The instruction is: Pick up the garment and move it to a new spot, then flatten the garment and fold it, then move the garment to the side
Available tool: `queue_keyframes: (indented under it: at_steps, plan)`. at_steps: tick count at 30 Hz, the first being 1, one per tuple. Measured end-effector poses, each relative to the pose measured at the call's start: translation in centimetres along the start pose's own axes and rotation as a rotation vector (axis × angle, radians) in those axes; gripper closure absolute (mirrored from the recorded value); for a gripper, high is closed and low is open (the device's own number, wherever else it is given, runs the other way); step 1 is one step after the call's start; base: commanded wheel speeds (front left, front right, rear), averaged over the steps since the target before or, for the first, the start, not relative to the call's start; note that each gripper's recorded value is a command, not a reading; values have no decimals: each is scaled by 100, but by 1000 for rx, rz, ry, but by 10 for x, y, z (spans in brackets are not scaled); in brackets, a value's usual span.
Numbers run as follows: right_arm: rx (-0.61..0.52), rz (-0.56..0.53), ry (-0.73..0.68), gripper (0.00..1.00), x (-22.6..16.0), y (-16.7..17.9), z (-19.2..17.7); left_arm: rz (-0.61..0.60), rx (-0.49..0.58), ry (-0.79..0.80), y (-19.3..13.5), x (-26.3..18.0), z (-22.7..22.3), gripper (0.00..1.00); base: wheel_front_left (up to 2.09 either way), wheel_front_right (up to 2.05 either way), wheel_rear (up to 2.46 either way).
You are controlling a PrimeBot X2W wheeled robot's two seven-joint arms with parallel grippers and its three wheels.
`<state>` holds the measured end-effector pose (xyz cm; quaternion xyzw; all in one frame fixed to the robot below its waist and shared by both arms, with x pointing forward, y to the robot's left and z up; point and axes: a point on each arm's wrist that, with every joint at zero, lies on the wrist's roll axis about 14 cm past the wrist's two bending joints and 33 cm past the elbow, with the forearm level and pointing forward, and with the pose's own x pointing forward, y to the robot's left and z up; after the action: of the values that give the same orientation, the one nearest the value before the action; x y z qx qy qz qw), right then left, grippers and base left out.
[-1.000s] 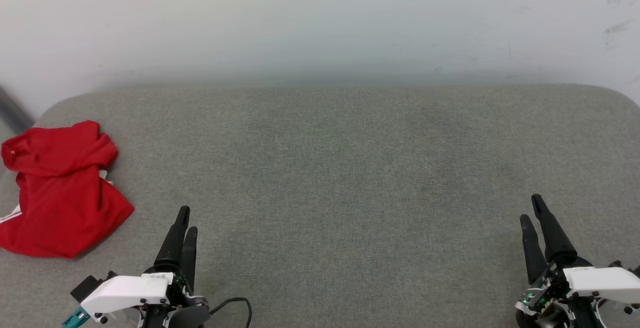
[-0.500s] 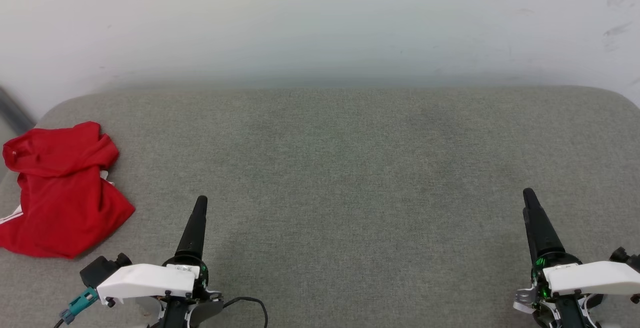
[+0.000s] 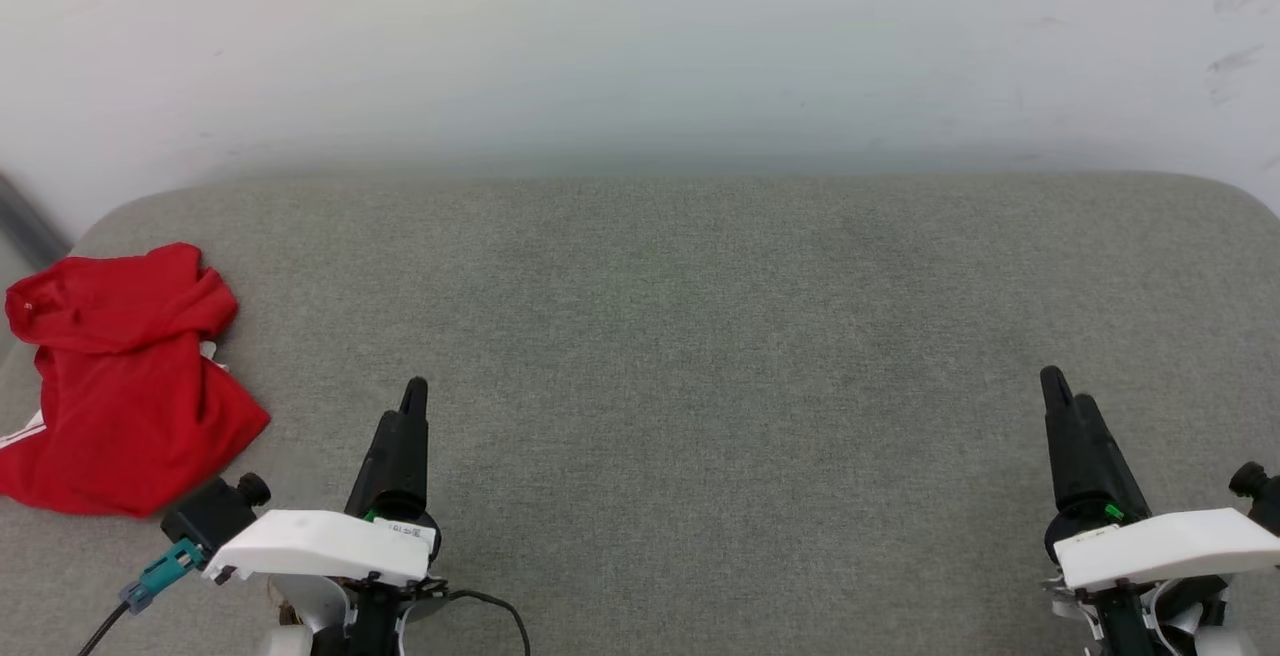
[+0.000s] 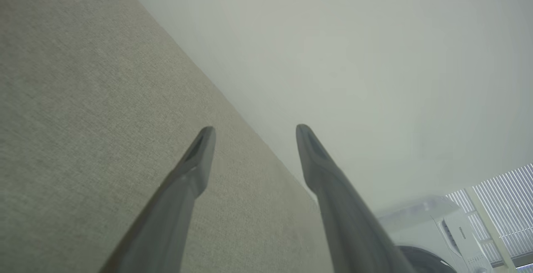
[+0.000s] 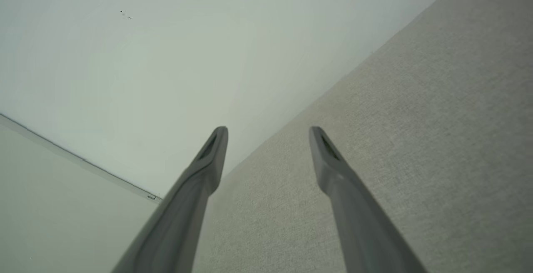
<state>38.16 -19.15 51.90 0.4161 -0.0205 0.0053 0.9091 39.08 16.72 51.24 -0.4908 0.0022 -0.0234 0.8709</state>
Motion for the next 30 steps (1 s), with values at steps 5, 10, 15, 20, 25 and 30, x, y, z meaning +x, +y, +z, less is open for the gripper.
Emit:
queue_keyframes:
  at_steps: [5, 10, 15, 20, 25, 30]
  plan:
    - [-128, 16, 0, 0, 1, 4, 2, -17, 112, 0, -4, 2, 0, 0, 0, 0, 0]
    - [-214, 17, 3, 0, 1, 4, 3, -27, 203, 4, -6, 3, -3, 0, 0, 0, 0]
    - [-302, 20, 6, 0, 1, 5, 3, -39, 286, 10, -8, 3, -6, 0, 0, 0, 0]
    - [-386, 26, 9, 0, 1, 6, 3, -49, 363, 10, -10, 4, -7, 0, 0, 0, 0]
    - [-450, 34, 4, 0, 1, 8, 3, -55, 429, 8, -11, 5, -8, 0, 0, 0, 0]
    - [-511, 43, 3, 0, 1, 10, 4, -59, 492, 12, -10, 5, -10, 0, 0, 0, 0]
